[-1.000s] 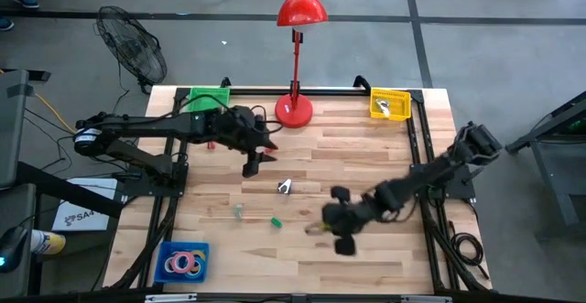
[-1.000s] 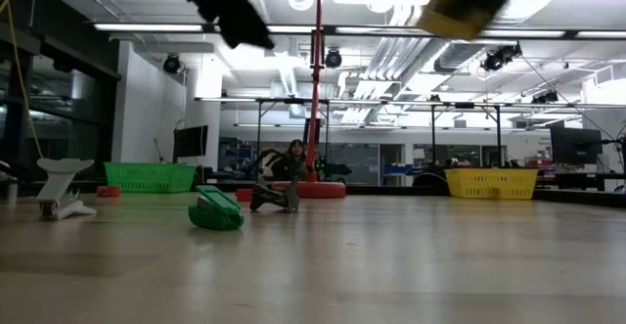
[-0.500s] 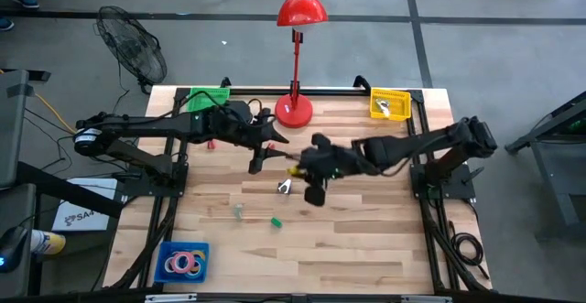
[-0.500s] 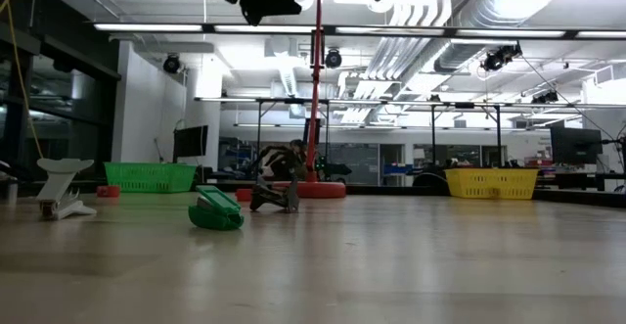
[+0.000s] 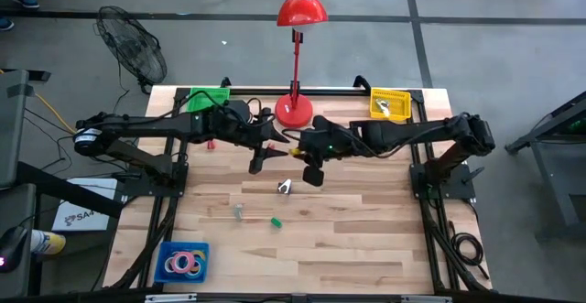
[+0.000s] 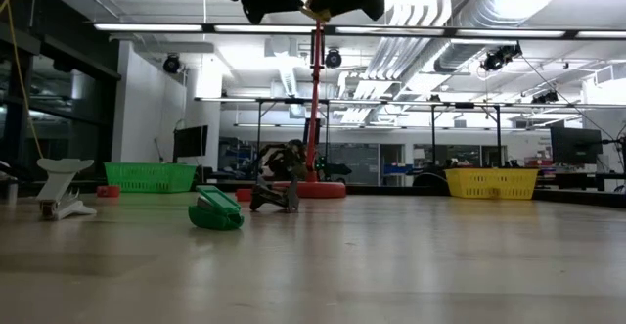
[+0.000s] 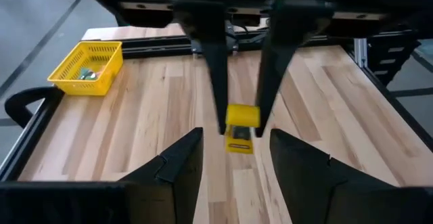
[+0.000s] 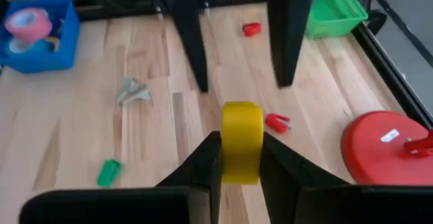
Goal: Pick and place Stapler, Stapler remover, tape
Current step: Put the yellow stapler into the green basket
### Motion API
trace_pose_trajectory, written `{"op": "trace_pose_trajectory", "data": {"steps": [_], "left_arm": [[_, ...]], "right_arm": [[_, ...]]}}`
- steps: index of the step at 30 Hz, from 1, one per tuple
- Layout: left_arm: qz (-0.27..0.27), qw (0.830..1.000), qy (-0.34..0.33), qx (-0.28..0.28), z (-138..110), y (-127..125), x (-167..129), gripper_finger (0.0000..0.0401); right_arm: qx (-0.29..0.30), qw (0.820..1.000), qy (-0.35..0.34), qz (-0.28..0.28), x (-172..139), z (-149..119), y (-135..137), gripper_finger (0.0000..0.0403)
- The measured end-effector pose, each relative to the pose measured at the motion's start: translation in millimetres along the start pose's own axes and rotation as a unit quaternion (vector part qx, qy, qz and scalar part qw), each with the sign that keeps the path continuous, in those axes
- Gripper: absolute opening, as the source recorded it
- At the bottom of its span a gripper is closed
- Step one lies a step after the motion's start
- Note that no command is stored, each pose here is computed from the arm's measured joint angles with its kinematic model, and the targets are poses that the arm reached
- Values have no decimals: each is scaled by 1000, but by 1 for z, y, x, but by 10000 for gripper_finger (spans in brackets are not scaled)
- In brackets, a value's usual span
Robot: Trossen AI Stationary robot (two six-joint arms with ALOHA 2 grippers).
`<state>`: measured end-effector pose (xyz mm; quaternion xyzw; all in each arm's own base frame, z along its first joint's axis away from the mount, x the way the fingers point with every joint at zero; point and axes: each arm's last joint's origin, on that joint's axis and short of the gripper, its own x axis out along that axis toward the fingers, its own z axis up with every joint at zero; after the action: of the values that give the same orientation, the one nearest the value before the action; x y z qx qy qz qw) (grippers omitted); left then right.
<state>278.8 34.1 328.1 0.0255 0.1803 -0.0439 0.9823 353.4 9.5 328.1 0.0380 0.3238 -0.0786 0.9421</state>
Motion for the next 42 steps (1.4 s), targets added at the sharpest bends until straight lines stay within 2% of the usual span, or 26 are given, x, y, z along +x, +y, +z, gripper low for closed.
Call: {"op": "trace_pose_trajectory", "data": {"steps": [4,17,31,42], "left_arm": [[0,1000,0,-1,0,0,0,168],[4,1000,0,-6,0,0,0,168],[4,999,-35,1,7,1,0,168],[-7,999,-35,1,7,0,0,168]], "right_arm": [[-14,1000,8,0,0,-1,-2,64],[-20,999,-48,2,1,10,-5,64],[-25,998,-53,3,1,11,-5,64],[-24,998,-57,2,1,12,-5,64]]}}
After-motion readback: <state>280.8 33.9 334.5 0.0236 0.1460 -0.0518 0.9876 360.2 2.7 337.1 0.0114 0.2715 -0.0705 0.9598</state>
